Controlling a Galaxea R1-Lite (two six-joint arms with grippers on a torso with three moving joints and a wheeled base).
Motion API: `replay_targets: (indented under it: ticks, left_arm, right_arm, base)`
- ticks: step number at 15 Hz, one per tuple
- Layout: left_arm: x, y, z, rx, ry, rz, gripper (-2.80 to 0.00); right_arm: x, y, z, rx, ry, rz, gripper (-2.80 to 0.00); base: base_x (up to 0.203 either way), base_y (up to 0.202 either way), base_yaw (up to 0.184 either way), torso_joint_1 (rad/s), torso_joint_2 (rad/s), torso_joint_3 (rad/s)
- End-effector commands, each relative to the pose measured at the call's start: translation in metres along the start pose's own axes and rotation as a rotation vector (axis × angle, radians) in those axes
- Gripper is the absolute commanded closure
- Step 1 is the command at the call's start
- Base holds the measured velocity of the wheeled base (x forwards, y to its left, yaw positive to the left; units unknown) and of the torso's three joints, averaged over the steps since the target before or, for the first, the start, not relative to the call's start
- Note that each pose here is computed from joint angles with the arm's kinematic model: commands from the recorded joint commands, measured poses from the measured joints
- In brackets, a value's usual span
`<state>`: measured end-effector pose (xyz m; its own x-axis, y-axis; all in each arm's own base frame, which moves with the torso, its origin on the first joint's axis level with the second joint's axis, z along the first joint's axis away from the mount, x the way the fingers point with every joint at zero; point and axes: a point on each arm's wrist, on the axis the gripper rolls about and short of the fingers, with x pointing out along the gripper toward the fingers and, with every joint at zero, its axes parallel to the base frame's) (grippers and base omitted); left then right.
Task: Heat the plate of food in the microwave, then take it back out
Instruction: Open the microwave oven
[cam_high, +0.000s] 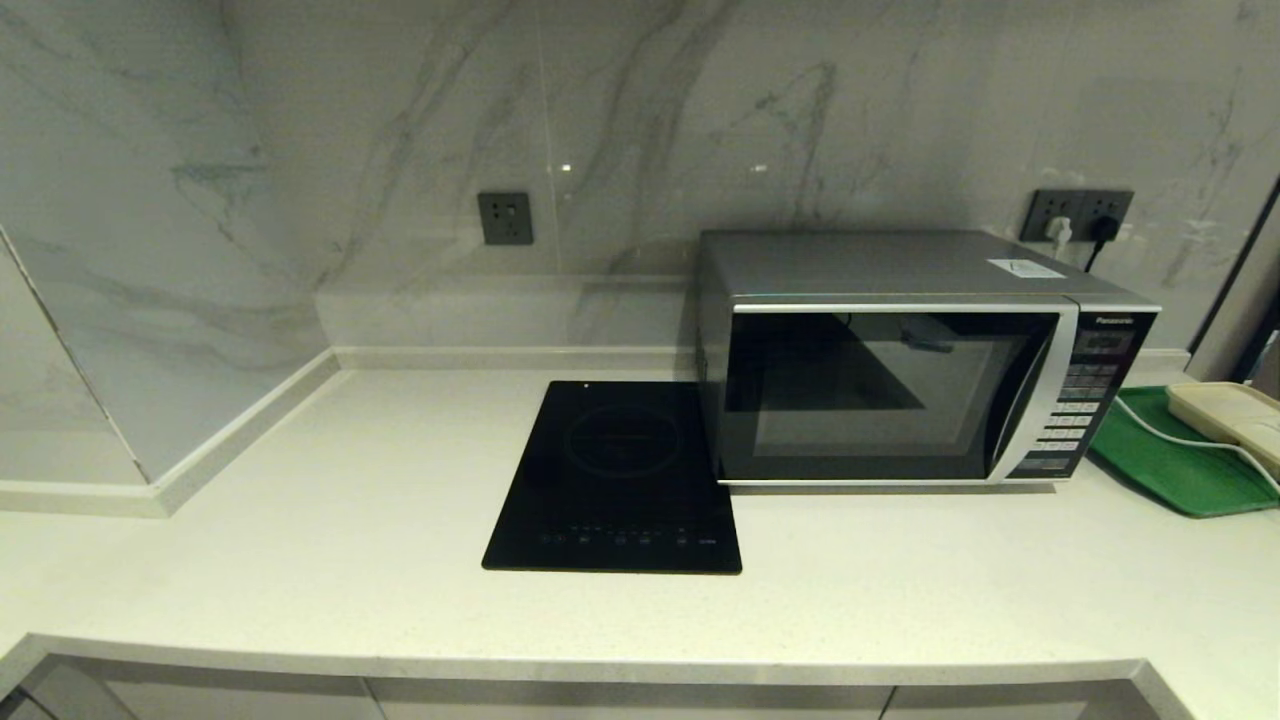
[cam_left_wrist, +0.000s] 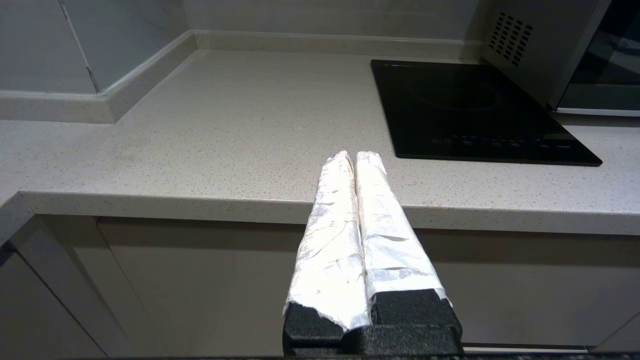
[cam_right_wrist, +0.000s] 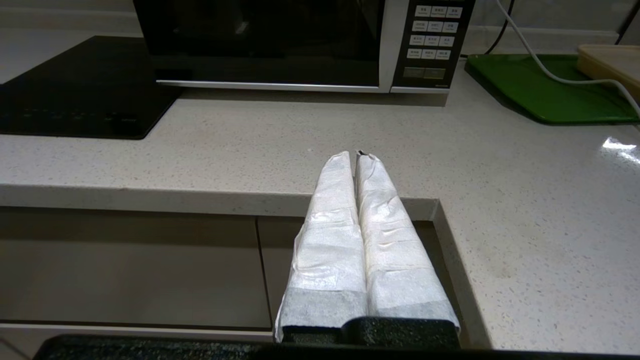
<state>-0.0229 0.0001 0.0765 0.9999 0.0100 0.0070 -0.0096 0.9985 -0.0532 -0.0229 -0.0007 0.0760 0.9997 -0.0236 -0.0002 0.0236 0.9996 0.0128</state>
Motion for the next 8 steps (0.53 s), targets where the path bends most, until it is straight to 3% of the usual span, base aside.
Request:
replay_targets:
  ticks: [1,4,6,8]
  left_arm:
    - [0.000,0.000,0.000,-0.001,-0.001,0.001,0.00]
    - [0.000,0.000,0.000,-0.001,-0.001,0.001,0.00]
    - [0.000,0.000,0.000,-0.001,-0.001,0.001,0.00]
    - [0.000,0.000,0.000,-0.001,-0.001,0.001,0.00]
  right_arm:
    - [0.000,0.000,0.000,0.007,0.003,-0.004,0.00]
    - [0.000,0.000,0.000,0.030,0.000,-0.006,0.00]
    - [0.000,-0.001,0.001,0.092,-0.008,-0.022,0.00]
    - [-0.008,-0.001,0.026,0.101,-0.074,-0.027,0.00]
  base:
    - [0.000,0.000,0.000,0.000,0.00,0.000]
    - [0.000,0.000,0.000,0.000,0.00,0.000]
    - [0.000,0.000,0.000,0.000,0.00,0.000]
    - [0.000,0.000,0.000,0.000,0.00,0.000]
